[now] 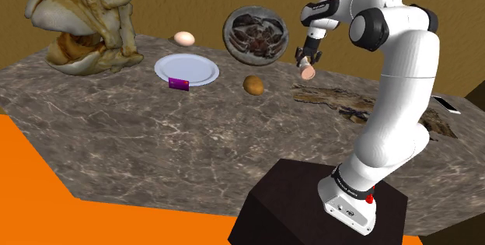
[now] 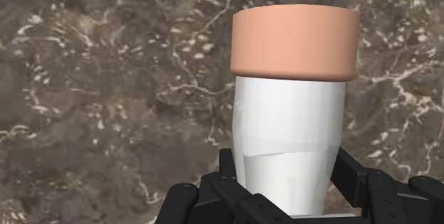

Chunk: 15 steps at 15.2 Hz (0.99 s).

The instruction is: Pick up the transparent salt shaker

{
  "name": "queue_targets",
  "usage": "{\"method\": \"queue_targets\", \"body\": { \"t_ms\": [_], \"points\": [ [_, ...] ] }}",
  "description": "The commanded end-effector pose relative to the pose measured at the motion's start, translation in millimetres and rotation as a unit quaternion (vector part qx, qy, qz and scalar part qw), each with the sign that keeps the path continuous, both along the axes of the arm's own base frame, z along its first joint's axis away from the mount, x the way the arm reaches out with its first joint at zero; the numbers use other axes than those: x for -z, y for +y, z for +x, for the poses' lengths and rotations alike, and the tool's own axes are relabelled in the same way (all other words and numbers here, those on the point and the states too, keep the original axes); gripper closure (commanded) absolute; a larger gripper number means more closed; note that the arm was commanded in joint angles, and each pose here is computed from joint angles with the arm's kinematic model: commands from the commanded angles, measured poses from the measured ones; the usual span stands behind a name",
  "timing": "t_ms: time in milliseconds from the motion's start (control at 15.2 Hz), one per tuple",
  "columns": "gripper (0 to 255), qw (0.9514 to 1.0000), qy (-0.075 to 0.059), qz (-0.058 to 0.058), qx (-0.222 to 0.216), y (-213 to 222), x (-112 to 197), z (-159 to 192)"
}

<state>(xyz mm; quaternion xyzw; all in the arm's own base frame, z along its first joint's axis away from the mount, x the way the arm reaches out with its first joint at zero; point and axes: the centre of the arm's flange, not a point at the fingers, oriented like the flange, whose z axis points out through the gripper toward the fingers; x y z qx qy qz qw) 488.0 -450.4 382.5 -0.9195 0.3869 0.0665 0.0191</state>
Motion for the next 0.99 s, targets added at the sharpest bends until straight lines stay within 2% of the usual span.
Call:
{"method": "queue_targets", "body": {
  "t_ms": [0, 792, 924],
  "points": [
    [255, 1.0000, 0.000, 0.000, 0.000, 1, -10, -1],
    [255, 1.0000, 0.000, 0.000, 0.000, 1, -73, -1],
    [255, 1.0000, 0.000, 0.000, 0.000, 1, -74, -1]
  ]
}}
